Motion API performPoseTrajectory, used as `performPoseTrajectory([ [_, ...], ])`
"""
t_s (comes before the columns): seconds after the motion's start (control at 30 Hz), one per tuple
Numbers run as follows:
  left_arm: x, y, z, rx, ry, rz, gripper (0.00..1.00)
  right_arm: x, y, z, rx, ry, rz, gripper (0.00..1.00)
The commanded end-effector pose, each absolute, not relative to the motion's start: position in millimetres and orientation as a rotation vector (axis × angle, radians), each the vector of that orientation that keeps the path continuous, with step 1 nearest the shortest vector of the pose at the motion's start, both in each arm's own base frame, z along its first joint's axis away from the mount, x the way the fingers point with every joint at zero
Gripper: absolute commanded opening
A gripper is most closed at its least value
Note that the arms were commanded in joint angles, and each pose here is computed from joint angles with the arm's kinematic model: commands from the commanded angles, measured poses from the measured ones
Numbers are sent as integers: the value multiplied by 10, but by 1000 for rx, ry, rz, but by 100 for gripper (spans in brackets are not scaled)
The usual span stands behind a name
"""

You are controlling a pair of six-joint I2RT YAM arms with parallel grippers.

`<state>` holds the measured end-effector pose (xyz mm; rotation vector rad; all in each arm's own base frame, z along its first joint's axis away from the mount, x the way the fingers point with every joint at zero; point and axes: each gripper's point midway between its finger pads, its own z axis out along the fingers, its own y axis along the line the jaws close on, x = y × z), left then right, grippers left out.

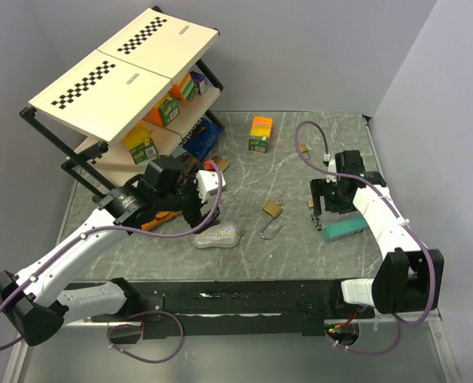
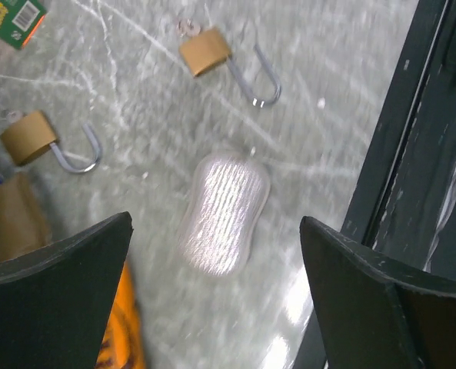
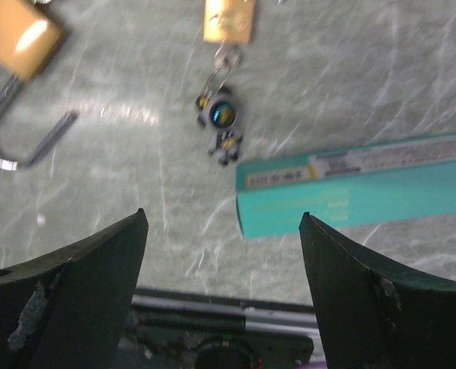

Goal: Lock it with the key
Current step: Pick up the lock from the center of the board.

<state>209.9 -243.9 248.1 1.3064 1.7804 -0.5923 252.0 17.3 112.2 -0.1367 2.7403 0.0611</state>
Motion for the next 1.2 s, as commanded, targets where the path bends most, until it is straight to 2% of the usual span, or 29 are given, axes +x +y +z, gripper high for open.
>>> performPoseTrajectory([
  [0.0,2266,-2701,2695,1104,1692,-689,96,2889,84,1080,0,2651,-7,87],
  [0.37,2517,-2830,2385,1022,1766,-666,96,3127,181,739,28,2746,52,80],
  [0.7,2696,-2751,2363,1010,1788,-544,96,3268,241,460,32,2784,45,75],
  [1.17,2904,-2696,2395,812,1860,-492,96,3535,287,240,10,2800,23,66],
])
